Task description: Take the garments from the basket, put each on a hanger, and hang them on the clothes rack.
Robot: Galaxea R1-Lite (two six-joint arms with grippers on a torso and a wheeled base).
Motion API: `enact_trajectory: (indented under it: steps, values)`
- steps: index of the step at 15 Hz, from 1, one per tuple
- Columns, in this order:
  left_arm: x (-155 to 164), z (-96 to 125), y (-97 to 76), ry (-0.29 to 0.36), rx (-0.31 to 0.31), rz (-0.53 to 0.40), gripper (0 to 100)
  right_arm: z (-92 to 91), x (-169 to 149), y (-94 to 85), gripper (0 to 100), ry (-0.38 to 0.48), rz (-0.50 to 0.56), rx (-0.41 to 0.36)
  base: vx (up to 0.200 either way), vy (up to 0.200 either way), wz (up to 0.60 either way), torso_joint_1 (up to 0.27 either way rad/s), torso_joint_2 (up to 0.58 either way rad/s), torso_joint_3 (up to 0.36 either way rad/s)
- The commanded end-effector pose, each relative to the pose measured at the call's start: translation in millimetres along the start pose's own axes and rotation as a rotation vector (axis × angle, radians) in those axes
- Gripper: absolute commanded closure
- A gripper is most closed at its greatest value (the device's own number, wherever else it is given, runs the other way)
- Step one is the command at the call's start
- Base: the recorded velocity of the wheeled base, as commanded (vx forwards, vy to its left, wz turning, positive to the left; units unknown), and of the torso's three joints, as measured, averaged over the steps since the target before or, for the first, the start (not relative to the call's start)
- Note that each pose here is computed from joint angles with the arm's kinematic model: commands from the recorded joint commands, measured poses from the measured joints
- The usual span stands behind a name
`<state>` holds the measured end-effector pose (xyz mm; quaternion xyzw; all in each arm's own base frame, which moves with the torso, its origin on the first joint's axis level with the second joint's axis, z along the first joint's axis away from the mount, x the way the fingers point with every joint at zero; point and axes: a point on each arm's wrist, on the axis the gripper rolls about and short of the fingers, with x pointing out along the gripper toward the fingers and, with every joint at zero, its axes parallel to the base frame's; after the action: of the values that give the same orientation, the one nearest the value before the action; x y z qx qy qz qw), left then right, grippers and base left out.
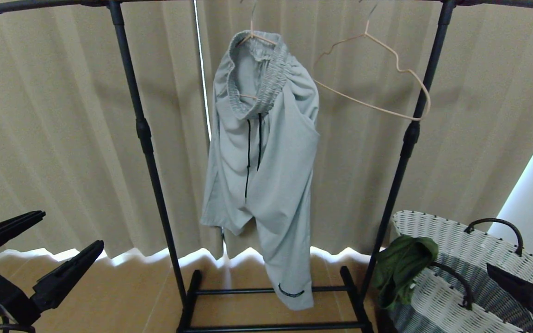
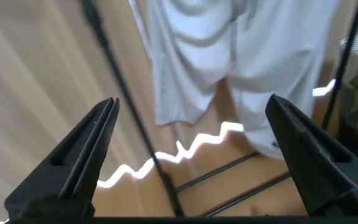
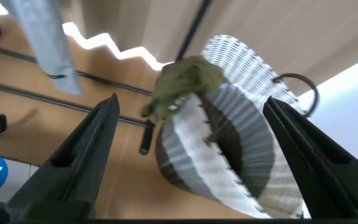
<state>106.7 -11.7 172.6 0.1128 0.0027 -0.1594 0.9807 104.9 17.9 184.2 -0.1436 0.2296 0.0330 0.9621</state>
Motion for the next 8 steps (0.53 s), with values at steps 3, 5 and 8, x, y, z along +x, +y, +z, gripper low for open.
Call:
enact_trajectory:
  steps: [3,5,8]
  values:
    - [-0.3,0.3,0.0,-0.003,0.001,0.001,0,-0.6,-2.1,-0.2,0,-0.008,0.0,0.001,0.0,-0.2,0.0,0.002,0.0,0.002]
    - [-0.9,0.2,-0.2,-0.004,0.001,0.001,0,-1.4,-2.2,-0.1,0,-0.006,-0.002,0.001,0.0,-0.1,0.0,0.004,0.0,0.004]
    - [-2.0,0.5,-0.6,-0.009,0.001,0.0,0,-1.8,-2.7,-0.1,0,-0.008,-0.002,0.001,0.0,0.0,0.0,0.0,0.0,0.0]
